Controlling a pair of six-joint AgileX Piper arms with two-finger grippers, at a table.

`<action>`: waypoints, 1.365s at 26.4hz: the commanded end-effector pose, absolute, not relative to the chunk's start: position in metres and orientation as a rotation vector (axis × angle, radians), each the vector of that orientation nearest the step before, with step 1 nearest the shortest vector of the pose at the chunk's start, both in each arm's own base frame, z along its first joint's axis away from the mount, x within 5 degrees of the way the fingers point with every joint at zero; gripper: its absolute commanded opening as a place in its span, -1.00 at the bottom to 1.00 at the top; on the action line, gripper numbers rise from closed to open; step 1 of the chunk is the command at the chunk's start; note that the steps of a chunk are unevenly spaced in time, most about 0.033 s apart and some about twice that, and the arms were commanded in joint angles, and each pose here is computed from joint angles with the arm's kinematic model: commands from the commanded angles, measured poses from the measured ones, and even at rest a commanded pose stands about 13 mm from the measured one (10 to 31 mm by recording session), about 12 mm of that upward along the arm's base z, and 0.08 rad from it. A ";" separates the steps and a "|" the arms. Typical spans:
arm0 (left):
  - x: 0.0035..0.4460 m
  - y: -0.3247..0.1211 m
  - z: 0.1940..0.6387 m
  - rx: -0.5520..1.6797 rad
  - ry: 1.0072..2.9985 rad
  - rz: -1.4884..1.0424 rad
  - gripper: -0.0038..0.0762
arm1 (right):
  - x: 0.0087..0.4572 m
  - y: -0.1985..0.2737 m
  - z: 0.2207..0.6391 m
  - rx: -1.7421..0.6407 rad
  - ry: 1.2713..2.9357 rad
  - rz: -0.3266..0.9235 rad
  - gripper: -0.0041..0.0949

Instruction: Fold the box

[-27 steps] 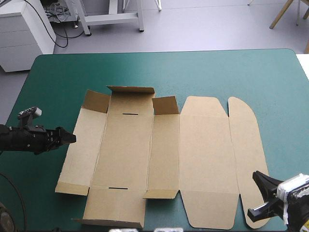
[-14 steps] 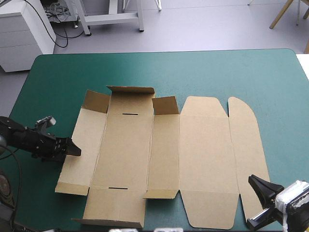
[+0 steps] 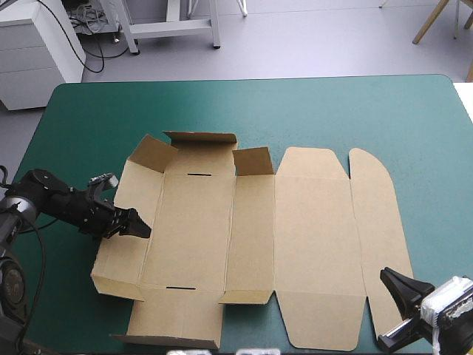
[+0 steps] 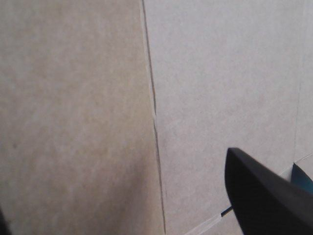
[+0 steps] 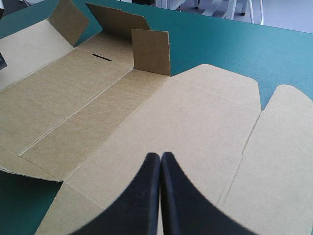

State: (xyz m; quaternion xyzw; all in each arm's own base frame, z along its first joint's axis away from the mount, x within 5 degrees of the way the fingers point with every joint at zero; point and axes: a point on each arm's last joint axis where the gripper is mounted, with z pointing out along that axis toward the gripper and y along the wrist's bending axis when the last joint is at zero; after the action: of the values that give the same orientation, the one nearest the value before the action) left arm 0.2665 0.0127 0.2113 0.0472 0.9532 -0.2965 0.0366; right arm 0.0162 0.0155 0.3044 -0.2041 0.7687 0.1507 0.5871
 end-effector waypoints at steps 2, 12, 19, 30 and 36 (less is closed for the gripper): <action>0.263 0.005 0.230 0.170 2.891 -1.022 -0.13 | 0.018 0.016 0.317 -0.453 1.710 0.355 -0.96; 0.275 0.007 0.248 0.215 2.843 -0.973 -0.93 | 0.018 0.016 0.317 -0.455 1.709 0.357 -0.96; 0.303 -0.008 0.291 0.528 2.821 -0.487 -0.93 | 0.018 0.016 0.317 -0.454 1.710 0.365 -0.96; 0.341 -0.079 0.346 1.103 2.358 0.331 -0.93 | 0.019 0.017 0.316 -0.455 1.692 0.363 -0.96; 0.353 -0.131 0.346 1.344 2.058 0.578 -0.93 | 0.019 0.017 0.316 -0.455 1.692 0.365 -0.96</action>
State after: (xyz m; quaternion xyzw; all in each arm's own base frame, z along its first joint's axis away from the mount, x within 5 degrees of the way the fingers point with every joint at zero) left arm 0.3526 -0.1101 0.3176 0.4692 0.8378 0.1653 0.2250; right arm 0.0180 0.0173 0.3017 -0.2065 0.7651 0.1551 0.5899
